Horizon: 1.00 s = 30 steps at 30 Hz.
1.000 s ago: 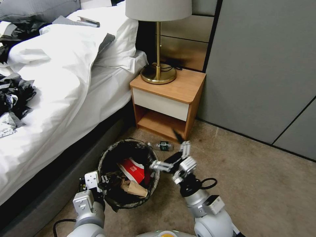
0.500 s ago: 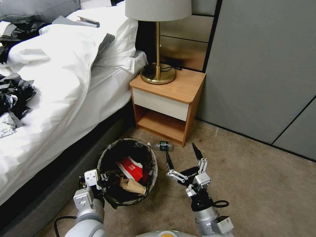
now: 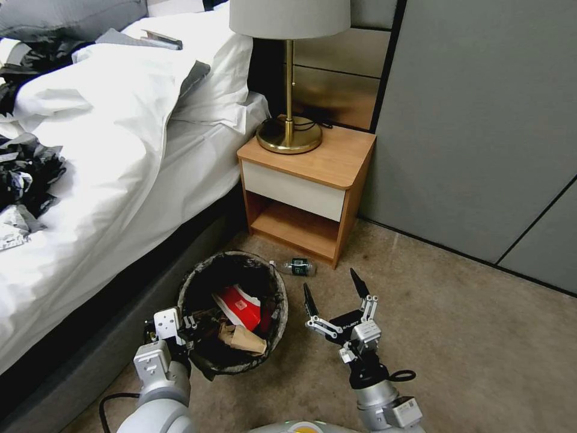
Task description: Pick up the trash bin, then pick up the garbage from the floor and place it into the trash bin.
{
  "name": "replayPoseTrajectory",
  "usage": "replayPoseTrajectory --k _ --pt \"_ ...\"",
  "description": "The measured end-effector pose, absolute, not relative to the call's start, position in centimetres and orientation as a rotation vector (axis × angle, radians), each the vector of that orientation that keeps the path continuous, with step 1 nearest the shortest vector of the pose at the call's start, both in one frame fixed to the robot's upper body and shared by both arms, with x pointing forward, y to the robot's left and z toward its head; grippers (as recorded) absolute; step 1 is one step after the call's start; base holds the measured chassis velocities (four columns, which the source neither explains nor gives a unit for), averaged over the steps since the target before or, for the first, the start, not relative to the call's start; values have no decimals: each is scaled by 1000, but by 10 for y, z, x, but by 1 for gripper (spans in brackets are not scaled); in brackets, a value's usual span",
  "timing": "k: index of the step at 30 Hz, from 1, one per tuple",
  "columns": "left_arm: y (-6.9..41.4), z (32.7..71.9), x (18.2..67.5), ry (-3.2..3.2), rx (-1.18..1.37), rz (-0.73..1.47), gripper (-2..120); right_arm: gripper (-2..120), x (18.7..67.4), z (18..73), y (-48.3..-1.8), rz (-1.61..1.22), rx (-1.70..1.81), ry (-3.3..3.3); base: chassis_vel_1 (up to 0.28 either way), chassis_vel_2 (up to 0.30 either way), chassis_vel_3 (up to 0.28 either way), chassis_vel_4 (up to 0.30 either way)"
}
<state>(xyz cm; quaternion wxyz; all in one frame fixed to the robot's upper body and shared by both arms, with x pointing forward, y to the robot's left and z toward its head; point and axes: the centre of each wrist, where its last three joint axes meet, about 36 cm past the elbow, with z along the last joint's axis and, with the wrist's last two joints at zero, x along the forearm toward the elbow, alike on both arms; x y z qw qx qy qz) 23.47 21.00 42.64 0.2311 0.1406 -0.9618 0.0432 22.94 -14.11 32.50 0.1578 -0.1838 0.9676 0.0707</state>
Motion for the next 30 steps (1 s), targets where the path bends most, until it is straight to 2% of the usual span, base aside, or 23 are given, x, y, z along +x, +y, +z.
replayPoseTrajectory --k 13,30 --pt "209 427 235 -2647 387 122 0 100 235 324 -141 200 -556 2710 -50 41 60 -43" --pt "208 431 232 -2650 386 124 0 100 241 326 -141 187 -562 2679 0 0 0 0"
